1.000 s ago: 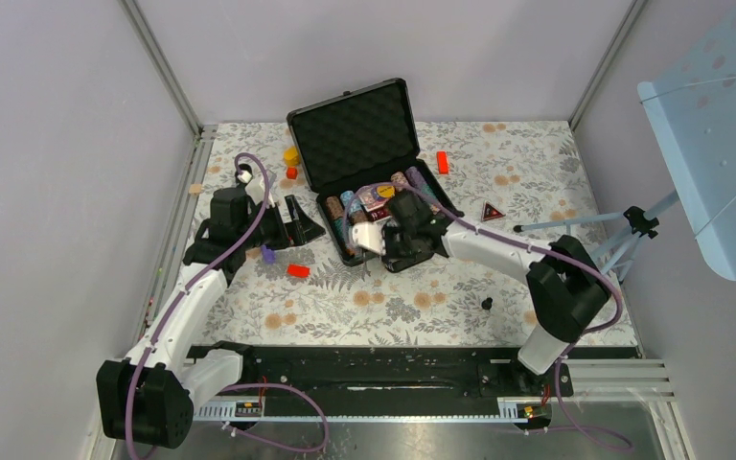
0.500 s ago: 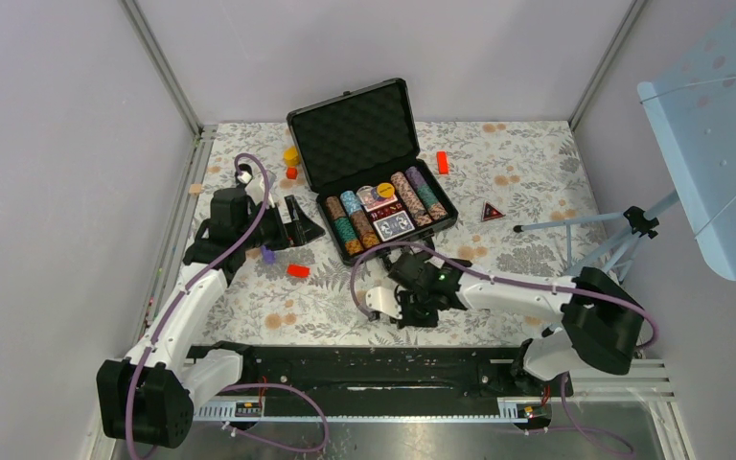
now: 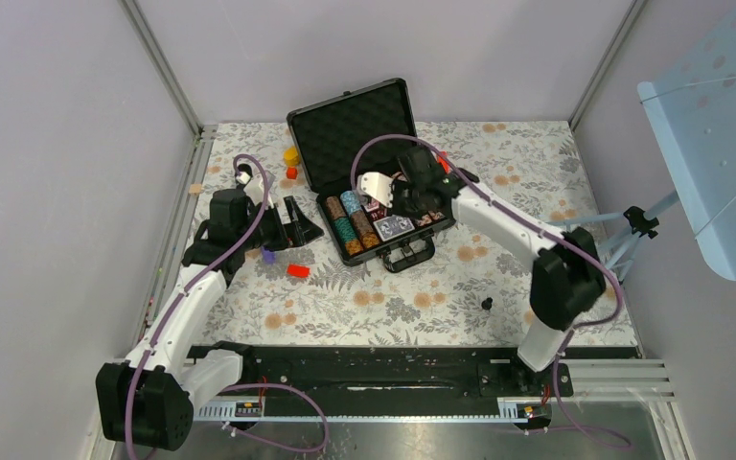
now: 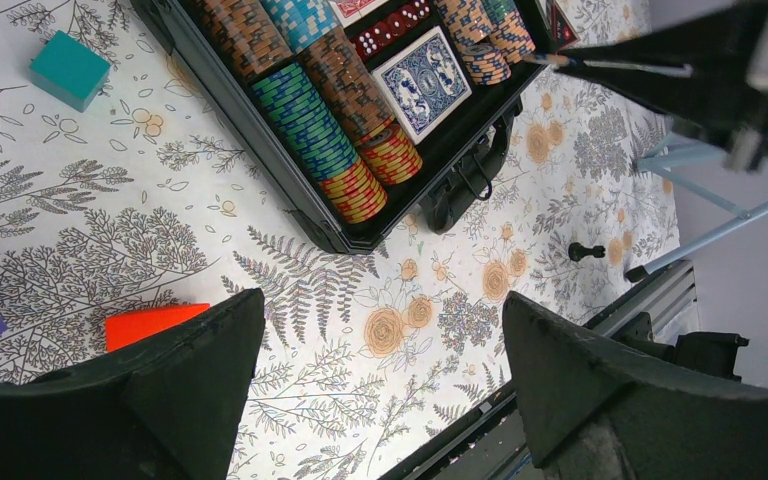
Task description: Pack up texas hold em set
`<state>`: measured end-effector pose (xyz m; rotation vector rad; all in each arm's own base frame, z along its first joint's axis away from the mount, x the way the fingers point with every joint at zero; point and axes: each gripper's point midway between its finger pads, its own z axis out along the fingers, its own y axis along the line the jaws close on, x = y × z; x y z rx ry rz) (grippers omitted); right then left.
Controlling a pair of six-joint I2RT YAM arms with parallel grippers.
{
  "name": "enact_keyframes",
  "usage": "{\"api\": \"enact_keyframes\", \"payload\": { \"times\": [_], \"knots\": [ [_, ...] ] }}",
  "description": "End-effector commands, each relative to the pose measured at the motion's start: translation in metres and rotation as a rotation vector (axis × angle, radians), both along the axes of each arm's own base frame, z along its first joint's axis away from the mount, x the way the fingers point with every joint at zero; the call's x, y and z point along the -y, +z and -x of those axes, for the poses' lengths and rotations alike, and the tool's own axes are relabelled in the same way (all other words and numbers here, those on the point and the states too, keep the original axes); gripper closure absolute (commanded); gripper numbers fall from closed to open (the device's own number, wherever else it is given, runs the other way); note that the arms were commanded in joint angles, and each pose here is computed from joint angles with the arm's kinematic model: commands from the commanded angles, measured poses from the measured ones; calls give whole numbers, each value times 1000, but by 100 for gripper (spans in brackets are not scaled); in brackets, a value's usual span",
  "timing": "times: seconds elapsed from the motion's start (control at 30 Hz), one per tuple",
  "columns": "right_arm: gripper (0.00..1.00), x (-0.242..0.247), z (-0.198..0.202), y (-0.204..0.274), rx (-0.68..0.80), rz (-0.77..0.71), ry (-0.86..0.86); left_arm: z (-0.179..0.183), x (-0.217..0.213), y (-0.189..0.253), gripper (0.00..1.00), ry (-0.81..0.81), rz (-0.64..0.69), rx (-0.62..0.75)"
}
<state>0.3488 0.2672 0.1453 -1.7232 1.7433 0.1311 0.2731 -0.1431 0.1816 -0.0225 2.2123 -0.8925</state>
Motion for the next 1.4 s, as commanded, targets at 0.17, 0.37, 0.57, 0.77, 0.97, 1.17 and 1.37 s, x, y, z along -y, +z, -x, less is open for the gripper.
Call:
{"api": "enact_keyframes", "payload": {
  "times": [0.17, 0.37, 0.57, 0.77, 0.97, 1.17, 1.37],
  "knots": [
    [100, 37, -12, -68, -151, 285, 117, -4, -2, 10, 12, 2, -3, 57],
    [100, 47, 7, -98, -240, 327, 129, -4, -1, 10, 12, 0, -1, 55],
    [100, 67, 57, -106, -441, 400, 150, -4, -1, 10, 12, -3, 1, 56],
    [100, 81, 142, -116, -652, 584, 144, -3, -1, 13, 12, -5, -3, 66],
    [100, 75, 217, -126, -766, 623, 90, -2, -3, 15, 11, 2, -9, 78],
    [100, 80, 270, -132, -851, 645, 5, -2, -3, 16, 11, -1, -8, 78],
    [100, 68, 277, -128, -844, 538, -64, -2, -4, 15, 11, 5, -14, 77]
  ]
}}
